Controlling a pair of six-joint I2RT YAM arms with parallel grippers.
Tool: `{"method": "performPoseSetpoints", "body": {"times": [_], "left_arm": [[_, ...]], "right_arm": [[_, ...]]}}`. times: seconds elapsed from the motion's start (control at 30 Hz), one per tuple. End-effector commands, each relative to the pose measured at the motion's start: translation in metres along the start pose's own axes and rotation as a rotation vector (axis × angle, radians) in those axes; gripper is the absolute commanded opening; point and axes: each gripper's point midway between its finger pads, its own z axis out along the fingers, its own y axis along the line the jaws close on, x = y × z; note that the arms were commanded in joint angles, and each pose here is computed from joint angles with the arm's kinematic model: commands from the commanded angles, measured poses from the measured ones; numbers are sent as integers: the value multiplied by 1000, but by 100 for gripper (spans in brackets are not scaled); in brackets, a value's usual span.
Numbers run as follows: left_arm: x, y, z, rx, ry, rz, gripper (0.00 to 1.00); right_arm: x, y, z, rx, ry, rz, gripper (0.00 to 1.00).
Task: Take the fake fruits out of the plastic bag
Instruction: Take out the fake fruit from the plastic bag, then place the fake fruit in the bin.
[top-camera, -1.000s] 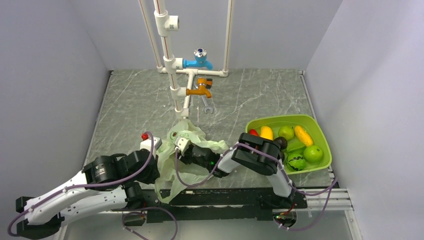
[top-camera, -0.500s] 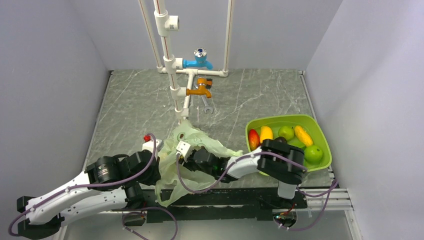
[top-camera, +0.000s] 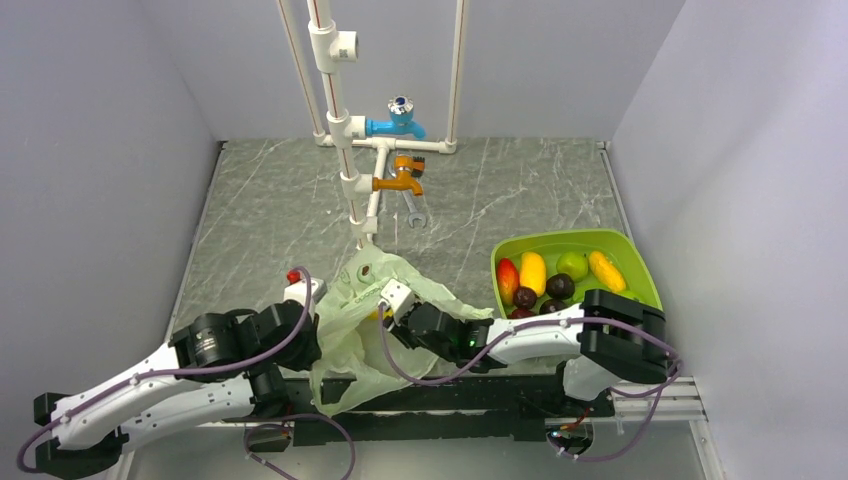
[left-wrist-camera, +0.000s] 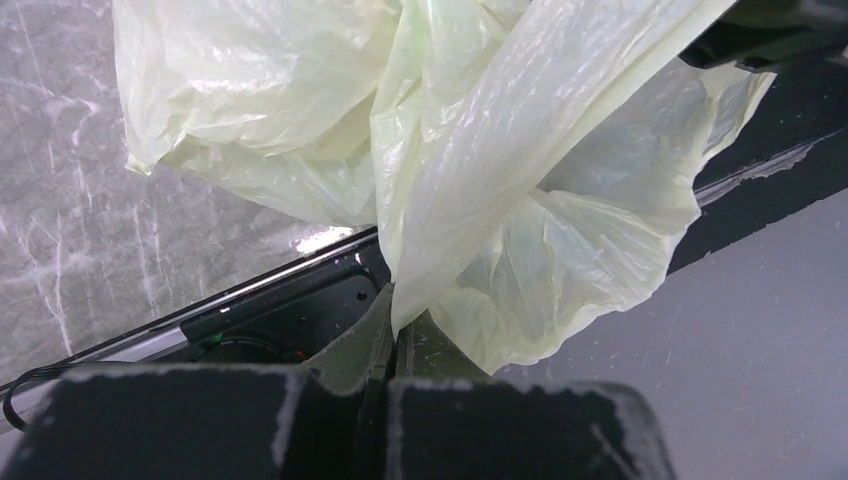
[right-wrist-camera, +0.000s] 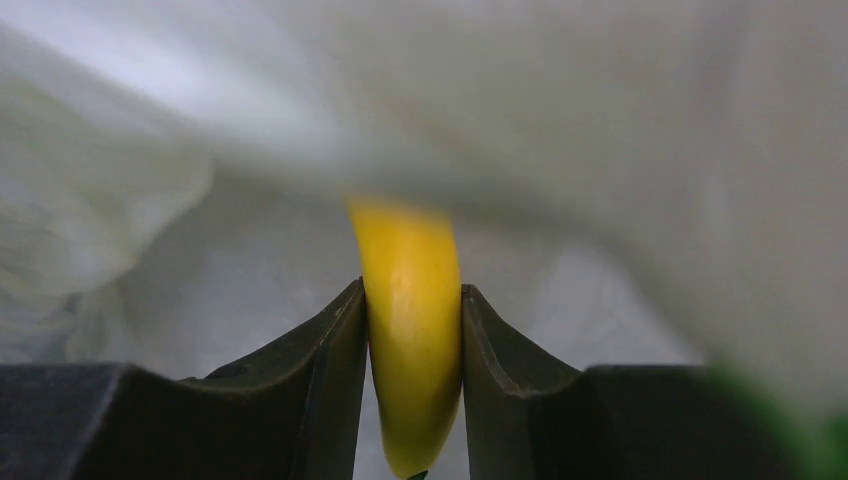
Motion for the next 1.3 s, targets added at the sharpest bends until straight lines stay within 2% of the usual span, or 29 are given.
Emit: {"method": "performPoseSetpoints", "body": {"times": [0.0,0.13,0.33,0.5,0.63,0.87,1.03,1.27], "left_arm": [[-11,-1,-12,37,-74,-34,0],[-16,5,-20,55,-142,-92,0],[-13,9,-20,60,-157,-124,0],[-10,6,-16,52,-126,-100,0],[-8,5,-10,14,-79,-68,0],[-4,6,-3,-30,-29,-47,0],[-4,7,-4,-32,-37,-57,0],[-15,5,-16,25,-117,-88,0]], "right_arm": [[24,-16,-5,123,122,14,0],[29,-20,-16,204,173,5,0],[25,-28,-51,252,128,84,0],[-8,-28,-86,155,-11,226,0],[-45,-14,-117,-41,-180,239,0],[-106,-20,-158,-106,-301,257,0],[-144,-28,-186,-132,-425,273,0],[-117,-10,-162,-164,-313,258,0]]}}
